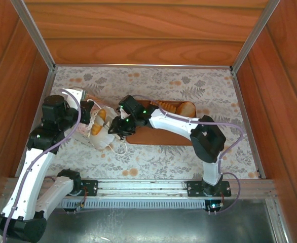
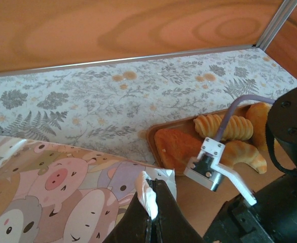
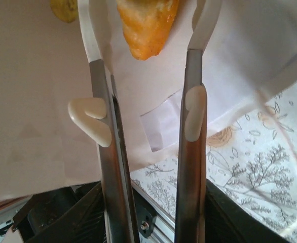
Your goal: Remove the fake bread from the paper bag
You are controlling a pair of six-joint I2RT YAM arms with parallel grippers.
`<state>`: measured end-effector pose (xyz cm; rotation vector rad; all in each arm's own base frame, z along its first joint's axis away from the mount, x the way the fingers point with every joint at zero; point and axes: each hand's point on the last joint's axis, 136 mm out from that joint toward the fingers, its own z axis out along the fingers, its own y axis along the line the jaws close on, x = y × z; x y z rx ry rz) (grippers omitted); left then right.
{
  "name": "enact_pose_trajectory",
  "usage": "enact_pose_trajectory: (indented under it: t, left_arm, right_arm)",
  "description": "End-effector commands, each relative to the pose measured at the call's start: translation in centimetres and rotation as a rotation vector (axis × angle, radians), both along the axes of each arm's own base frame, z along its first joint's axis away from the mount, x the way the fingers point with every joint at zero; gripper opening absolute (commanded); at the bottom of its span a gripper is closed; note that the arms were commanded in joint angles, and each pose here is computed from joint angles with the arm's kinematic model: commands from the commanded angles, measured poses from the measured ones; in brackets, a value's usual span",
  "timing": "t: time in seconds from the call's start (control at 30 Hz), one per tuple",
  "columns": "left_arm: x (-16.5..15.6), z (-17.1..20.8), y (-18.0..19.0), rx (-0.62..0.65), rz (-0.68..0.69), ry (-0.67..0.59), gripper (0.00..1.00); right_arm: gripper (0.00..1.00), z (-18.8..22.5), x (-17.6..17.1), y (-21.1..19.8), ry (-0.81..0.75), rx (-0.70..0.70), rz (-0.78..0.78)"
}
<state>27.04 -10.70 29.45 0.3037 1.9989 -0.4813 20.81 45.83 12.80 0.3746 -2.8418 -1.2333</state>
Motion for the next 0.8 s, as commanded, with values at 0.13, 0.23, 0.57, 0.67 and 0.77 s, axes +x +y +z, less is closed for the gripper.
enact_pose_trajectory:
  t: [0.13, 0.23, 0.57, 0.67, 0.77]
  left_arm:
    - [0.2, 1.4, -0.9, -0.034, -0.032, -0.034, 0.00]
    - [0.3, 1.3, -0.9, -0.037, -0.034, -0.032, 0.00]
    - [0.6, 1.1, -0.9, -0.030, -0.032, -0.034, 0.00]
    - [0.7, 1.0, -0.6, -0.026, -0.013, -0.031, 0.00]
    - [1.0, 0.7, -0.2, -0.019, 0.021, -0.024, 0.00]
  right_arm:
    - [0.50, 0.2, 0.4, 2.0, 0.047, 0.060, 0.034]
    - [0.48, -0.1, 0.3, 2.3, 0.058, 0.064, 0.040]
    - [0.34, 0.7, 0.0, 2.5, 0.037, 0.097, 0.075]
    - [0.31, 1.3, 0.1, 2.1, 0.010, 0.099, 0.070]
    - [0.30, 2.3, 0.3, 1.5, -0.029, 0.103, 0.064]
